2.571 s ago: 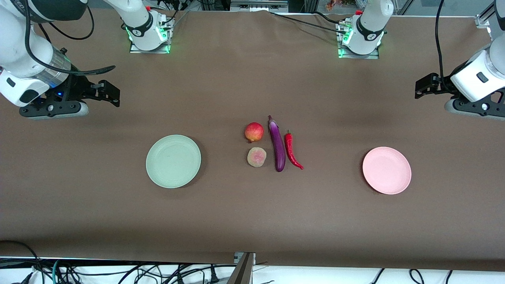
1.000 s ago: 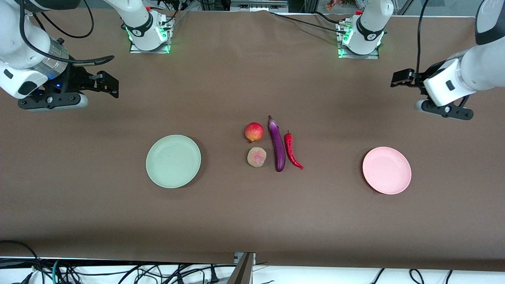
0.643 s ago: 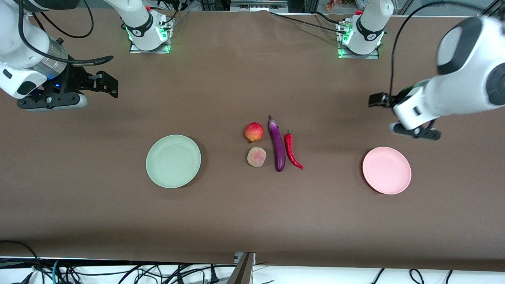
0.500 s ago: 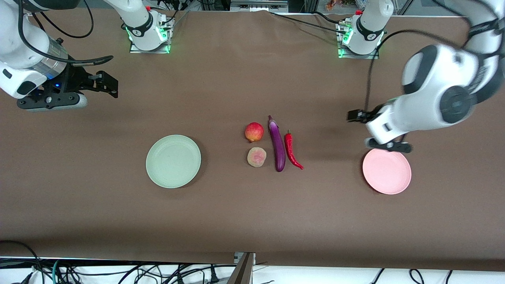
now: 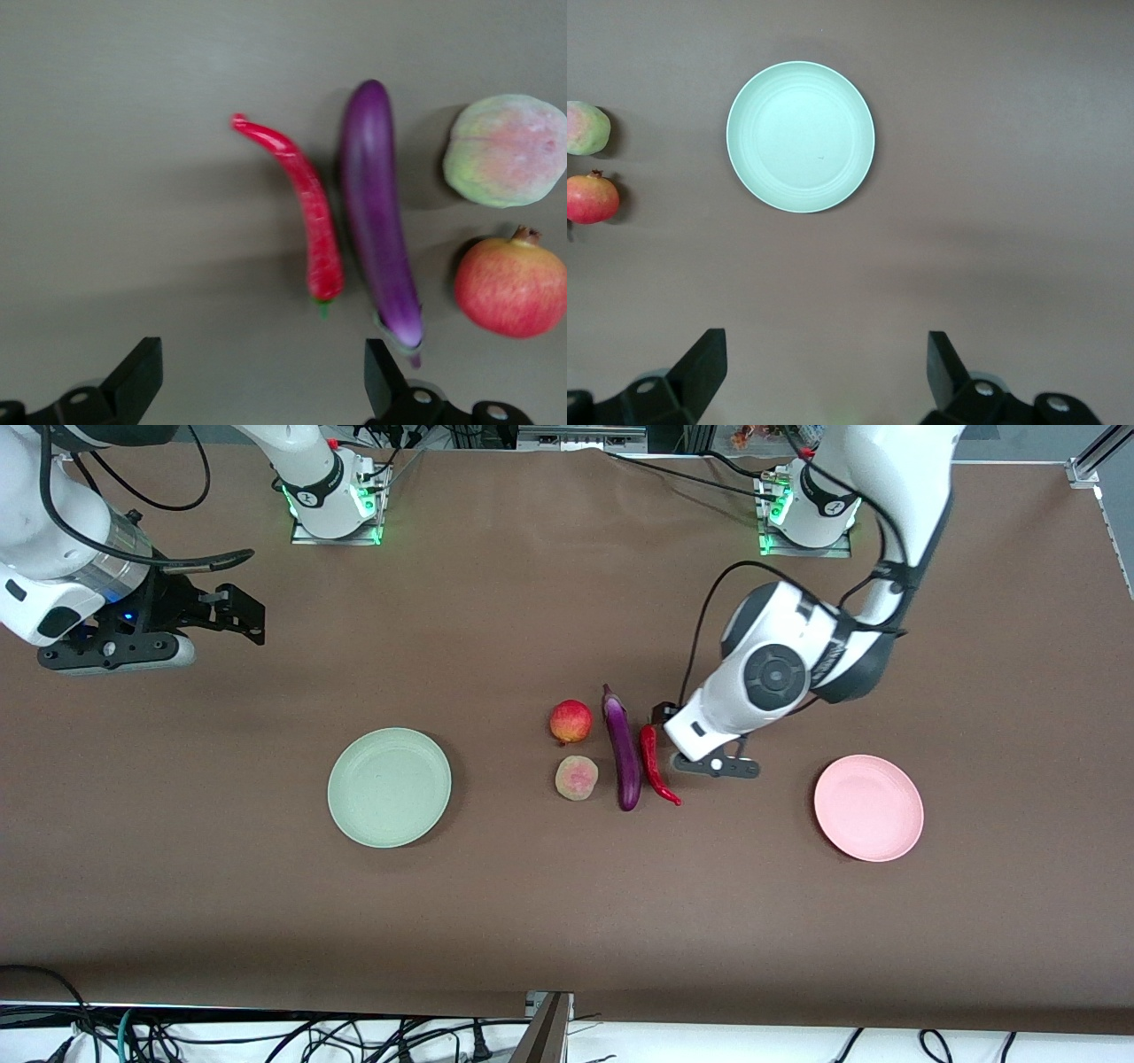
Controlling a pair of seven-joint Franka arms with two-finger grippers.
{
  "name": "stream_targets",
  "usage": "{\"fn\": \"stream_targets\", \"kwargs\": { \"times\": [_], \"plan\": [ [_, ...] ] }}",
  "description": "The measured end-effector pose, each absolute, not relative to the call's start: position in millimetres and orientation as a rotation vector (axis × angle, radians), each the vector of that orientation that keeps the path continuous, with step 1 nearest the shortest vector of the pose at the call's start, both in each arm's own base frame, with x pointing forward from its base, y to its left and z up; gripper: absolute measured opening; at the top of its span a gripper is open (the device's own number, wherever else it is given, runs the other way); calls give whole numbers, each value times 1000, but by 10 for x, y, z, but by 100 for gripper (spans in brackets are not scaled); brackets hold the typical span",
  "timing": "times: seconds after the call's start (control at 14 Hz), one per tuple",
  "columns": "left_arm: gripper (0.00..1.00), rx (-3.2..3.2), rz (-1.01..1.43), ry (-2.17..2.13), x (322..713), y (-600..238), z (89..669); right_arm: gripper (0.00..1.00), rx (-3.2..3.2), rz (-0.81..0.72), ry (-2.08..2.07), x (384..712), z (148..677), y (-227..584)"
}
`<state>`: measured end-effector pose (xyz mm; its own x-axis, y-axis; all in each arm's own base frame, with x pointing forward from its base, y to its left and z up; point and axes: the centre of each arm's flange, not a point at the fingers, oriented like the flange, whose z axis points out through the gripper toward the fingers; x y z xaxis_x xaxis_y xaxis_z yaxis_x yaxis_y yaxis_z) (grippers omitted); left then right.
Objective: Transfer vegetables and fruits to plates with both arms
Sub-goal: 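Reach the left gripper down and grasp the red chili pepper, then lift the chili with the left gripper and carry it toward the pink plate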
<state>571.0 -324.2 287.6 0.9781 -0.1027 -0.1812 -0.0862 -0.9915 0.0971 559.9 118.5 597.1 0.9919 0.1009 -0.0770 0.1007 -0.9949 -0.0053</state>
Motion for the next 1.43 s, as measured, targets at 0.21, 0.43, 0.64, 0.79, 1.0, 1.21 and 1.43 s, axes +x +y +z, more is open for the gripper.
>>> {"fn": "stream_targets", "kwargs": {
  "times": [0.21,0.43,0.64,0.79,1.0,1.21,1.43],
  "plan": [
    [100,3039,-215,-186,5664,-3406,2597,100,-3134,122,-159,5599,5971,1185],
    [96,3027,-76,-196,5551,-3336,2215,100,-3134,122,-159,5599,5970,1185],
    [69,3025,-71,-194,5440,-3294,1994,100,-3134,121,-159,5599,5971,1185],
    [69,3025,-79,-196,5423,-3305,1938,100,-3134,121,-159,5599,5971,1185],
    [63,3015,-54,-195,5430,-3325,1898,100,-3134,121,-159,5599,5971,1185],
    [64,3012,-48,-193,5428,-3330,1851,100,-3134,122,-157,5600,5971,1180],
    [56,3012,-52,-193,5422,-3332,1826,100,-3134,122,-157,5600,5971,1180]
  ]
}}
